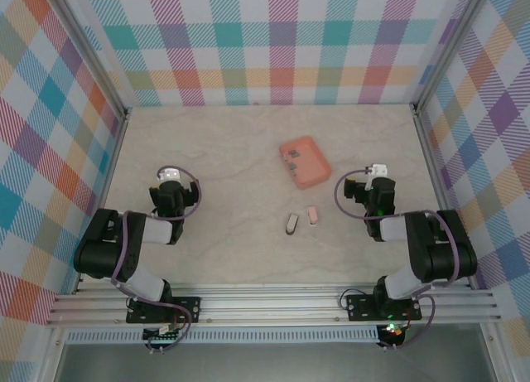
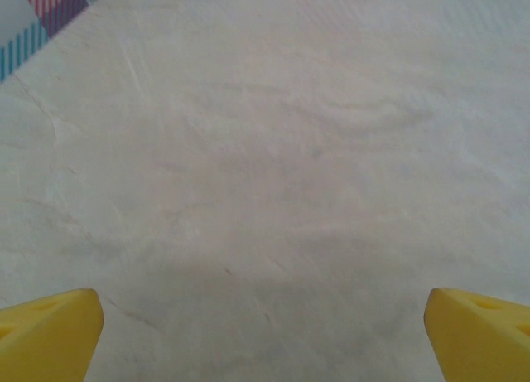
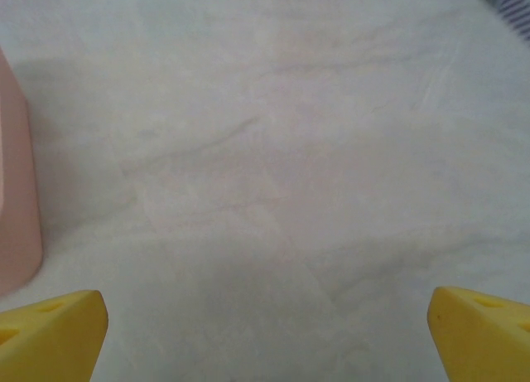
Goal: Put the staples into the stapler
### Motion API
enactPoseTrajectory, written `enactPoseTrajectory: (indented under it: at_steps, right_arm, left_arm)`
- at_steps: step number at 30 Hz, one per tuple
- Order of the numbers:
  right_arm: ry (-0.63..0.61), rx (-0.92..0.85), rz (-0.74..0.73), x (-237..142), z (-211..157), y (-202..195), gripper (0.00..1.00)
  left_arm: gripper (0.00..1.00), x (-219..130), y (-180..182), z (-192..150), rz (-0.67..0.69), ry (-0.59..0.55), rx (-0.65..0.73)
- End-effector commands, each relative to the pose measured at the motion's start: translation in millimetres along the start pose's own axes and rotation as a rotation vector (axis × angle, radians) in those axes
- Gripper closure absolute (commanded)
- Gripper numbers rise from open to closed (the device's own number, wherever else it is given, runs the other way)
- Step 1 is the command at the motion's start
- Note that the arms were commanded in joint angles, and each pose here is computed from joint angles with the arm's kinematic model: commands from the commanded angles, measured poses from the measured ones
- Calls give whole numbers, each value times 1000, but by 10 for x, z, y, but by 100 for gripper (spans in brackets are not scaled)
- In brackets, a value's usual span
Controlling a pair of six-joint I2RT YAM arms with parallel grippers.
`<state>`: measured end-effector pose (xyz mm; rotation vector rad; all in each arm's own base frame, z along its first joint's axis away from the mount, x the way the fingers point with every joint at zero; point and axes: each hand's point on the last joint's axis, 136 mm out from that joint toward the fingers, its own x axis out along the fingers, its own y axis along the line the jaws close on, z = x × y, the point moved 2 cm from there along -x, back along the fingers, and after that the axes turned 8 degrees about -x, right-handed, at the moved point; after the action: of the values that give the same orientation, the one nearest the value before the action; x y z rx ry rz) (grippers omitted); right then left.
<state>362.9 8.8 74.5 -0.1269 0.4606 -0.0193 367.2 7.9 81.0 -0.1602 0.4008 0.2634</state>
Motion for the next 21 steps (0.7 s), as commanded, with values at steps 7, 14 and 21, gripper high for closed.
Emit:
enactPoseTrajectory:
  at_steps: [7, 14, 21]
  right_arm:
    - [-98, 24, 54, 28, 293, 0, 1]
    - [-97, 22, 54, 30, 290, -4, 1]
    - [-99, 23, 52, 30, 293, -7, 1]
  left_arm:
    - [0, 24, -28, 103, -26, -22, -37]
    - [0, 23, -34, 107, -27, -22, -37]
    - [0, 23, -34, 111, -27, -24, -37]
